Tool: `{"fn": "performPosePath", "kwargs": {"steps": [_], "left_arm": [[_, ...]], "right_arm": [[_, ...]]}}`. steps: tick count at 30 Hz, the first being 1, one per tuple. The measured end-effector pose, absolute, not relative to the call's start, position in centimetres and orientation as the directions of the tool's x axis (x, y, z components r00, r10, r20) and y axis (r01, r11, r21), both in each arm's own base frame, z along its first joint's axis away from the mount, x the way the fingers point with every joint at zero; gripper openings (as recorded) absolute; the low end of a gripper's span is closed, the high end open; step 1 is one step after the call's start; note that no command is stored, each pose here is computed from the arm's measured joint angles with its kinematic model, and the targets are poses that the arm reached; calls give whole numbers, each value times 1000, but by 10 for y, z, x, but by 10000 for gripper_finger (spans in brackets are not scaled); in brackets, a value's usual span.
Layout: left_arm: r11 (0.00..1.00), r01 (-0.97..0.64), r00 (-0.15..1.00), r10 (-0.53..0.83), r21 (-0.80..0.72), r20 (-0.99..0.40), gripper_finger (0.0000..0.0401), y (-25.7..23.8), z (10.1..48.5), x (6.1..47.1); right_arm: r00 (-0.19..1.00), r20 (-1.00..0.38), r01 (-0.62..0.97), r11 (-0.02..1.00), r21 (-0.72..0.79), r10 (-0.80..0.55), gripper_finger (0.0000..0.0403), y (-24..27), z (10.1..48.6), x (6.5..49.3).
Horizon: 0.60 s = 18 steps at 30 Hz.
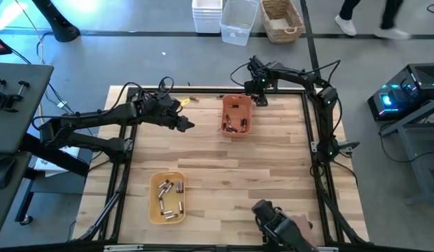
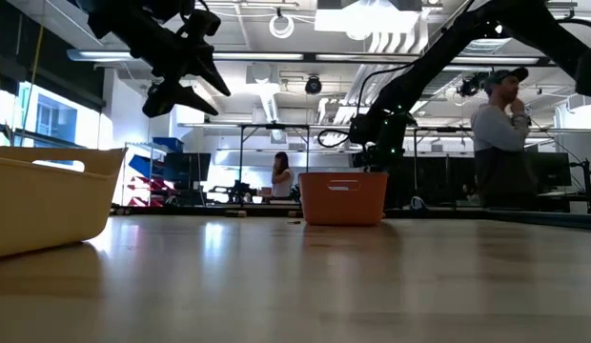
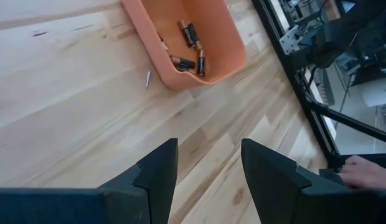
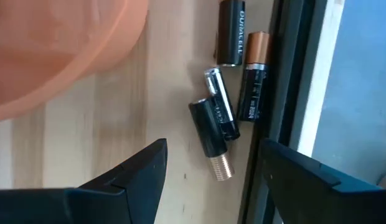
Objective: Sort batteries
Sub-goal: Put the black battery into the orange bin
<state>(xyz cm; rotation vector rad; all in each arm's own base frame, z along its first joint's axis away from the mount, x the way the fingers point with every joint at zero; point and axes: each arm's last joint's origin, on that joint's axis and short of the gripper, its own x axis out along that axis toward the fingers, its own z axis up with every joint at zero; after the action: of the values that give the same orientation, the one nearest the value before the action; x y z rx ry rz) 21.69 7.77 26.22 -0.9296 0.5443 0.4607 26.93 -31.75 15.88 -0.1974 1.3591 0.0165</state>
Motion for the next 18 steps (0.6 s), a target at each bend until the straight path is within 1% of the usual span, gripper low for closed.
{"fn": "performPosePath", "kwargs": {"steps": [2, 4, 6, 11, 13, 18], "left_arm": [[520, -593, 767, 135, -614, -627, 170, 77, 261, 216], [518, -598, 762, 133, -612, -634, 170, 77, 261, 216], [520, -599, 761, 132, -609, -635, 170, 77, 261, 216], [539, -598, 759, 143, -593, -636, 170, 78, 261, 215], [539, -599, 758, 146, -591, -635, 170, 80, 261, 215], [533, -604, 757, 152, -592, -635, 170, 82, 261, 214]], "right_arm": [[196, -978, -89, 992, -93, -74, 235, -315, 157, 268], [167, -985, -13, 999, -34, -31, 221, -311, 154, 266], [162, -987, 25, 1000, -15, -19, 208, -309, 154, 266], [204, -978, -18, 998, -54, -49, 193, -312, 155, 270], [213, -975, -3, 998, -61, -59, 193, -313, 155, 270], [193, -980, 42, 999, -29, -37, 193, -312, 153, 269]]}}
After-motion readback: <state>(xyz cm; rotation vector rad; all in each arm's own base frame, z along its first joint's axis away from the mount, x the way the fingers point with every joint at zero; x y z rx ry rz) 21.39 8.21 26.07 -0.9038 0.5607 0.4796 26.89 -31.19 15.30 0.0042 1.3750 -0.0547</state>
